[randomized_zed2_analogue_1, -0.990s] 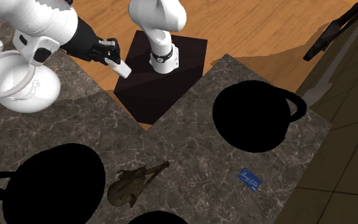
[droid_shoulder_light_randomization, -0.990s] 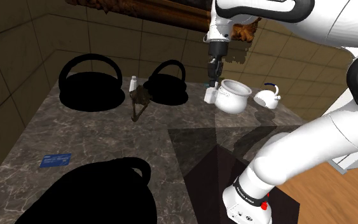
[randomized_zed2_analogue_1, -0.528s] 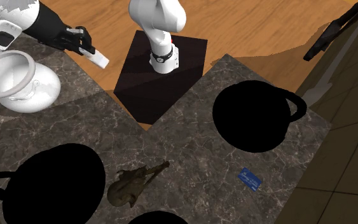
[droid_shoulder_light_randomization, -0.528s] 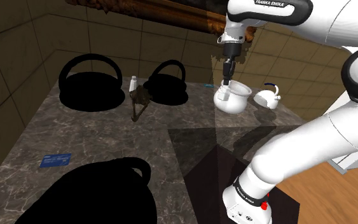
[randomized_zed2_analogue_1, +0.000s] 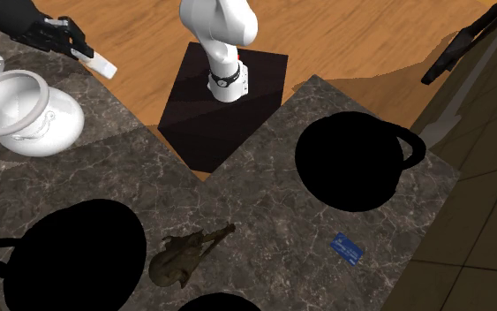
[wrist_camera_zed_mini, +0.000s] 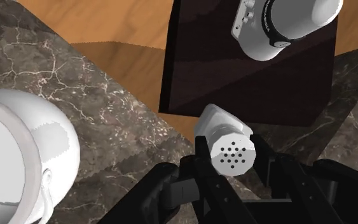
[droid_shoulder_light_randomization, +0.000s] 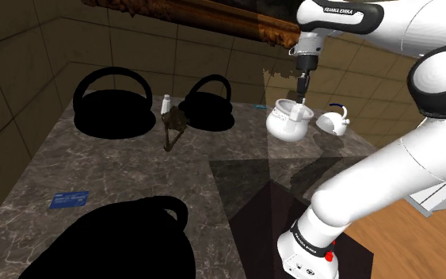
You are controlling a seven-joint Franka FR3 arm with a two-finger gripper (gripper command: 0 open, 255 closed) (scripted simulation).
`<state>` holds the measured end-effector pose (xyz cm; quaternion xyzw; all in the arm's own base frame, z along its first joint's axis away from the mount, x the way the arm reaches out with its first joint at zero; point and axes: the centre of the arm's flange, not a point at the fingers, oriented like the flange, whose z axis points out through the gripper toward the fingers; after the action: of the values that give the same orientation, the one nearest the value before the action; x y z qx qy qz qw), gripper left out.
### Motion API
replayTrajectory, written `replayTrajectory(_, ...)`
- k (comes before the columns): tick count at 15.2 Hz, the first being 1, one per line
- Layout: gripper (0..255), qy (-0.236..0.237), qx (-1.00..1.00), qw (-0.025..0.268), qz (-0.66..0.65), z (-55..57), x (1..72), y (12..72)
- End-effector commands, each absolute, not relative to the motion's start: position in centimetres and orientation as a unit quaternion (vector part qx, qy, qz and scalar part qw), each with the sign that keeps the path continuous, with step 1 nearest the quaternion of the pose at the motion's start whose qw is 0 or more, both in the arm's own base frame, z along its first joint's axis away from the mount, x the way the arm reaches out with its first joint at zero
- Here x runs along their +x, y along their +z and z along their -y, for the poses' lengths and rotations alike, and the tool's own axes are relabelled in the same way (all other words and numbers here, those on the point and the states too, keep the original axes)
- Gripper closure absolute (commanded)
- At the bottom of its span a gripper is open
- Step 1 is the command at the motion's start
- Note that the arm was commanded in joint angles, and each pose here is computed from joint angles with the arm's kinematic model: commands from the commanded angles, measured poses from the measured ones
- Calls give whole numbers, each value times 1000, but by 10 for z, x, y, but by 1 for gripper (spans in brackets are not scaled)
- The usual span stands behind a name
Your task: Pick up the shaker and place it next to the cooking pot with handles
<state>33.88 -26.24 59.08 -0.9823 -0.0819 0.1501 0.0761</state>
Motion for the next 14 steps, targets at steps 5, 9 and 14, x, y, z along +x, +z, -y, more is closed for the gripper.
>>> replayTrajectory(5,255,150,-982,76,83,339,321,588)
replayTrajectory(9,255,150,-982,76,83,390,307,588)
replayTrajectory(14,255,150,-982,76,83,422,298,577)
